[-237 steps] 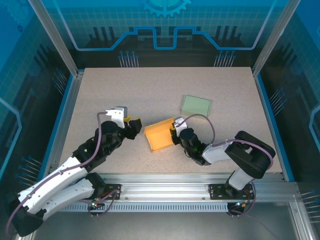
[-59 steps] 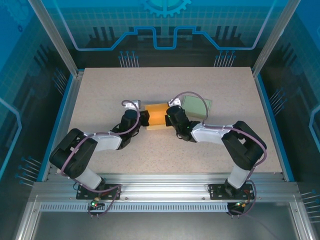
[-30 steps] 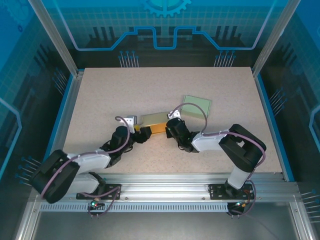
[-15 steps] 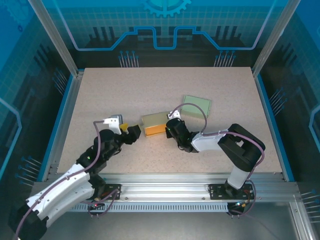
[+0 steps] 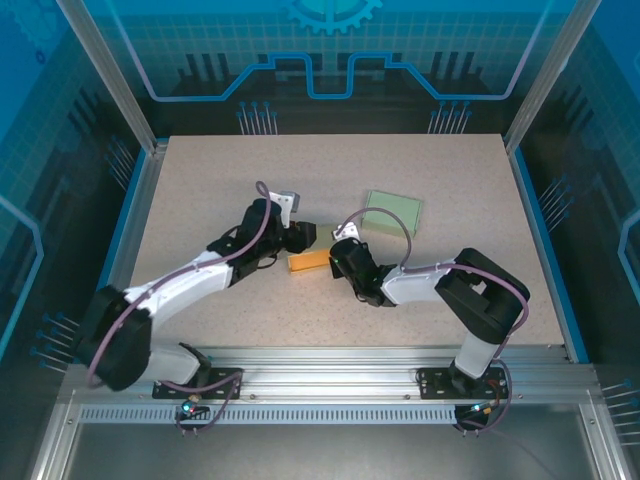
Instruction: Fold the paper box
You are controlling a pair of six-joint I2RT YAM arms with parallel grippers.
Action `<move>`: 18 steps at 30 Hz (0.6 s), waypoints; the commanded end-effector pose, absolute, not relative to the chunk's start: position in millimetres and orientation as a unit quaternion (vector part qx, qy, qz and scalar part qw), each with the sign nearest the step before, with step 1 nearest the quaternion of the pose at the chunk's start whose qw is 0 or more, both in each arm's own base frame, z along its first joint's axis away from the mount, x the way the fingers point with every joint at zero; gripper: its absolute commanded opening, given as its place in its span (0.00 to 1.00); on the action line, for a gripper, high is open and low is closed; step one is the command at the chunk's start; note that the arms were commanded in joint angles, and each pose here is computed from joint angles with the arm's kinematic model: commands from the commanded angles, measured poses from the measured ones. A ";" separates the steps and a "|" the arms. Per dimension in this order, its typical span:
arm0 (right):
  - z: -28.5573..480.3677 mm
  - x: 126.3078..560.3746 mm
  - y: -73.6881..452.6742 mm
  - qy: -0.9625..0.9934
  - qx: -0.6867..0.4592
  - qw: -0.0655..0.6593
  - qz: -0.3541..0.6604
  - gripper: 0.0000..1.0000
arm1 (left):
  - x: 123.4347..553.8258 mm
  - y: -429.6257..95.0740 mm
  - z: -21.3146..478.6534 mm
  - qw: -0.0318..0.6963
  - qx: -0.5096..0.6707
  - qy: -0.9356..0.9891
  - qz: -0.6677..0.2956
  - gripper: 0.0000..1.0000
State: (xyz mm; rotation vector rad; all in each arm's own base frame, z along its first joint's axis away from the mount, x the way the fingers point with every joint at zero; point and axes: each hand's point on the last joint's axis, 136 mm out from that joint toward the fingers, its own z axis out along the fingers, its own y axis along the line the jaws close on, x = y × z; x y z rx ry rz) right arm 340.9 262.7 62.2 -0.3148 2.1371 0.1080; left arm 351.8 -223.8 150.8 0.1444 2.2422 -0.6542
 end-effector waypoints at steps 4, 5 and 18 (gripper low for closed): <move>62.5 331.2 263.1 0.874 -0.152 0.461 0.028 0.11 | 362.7 -249.5 137.7 0.363 0.048 0.868 -0.334 0.46; 63.2 330.7 262.6 0.874 -0.152 0.461 0.028 0.13 | 361.0 -251.5 131.6 0.356 0.044 0.868 -0.343 0.46; 76.7 320.0 258.7 0.874 -0.161 0.457 0.023 0.48 | 362.8 -247.9 77.0 0.334 0.000 0.875 -0.349 0.47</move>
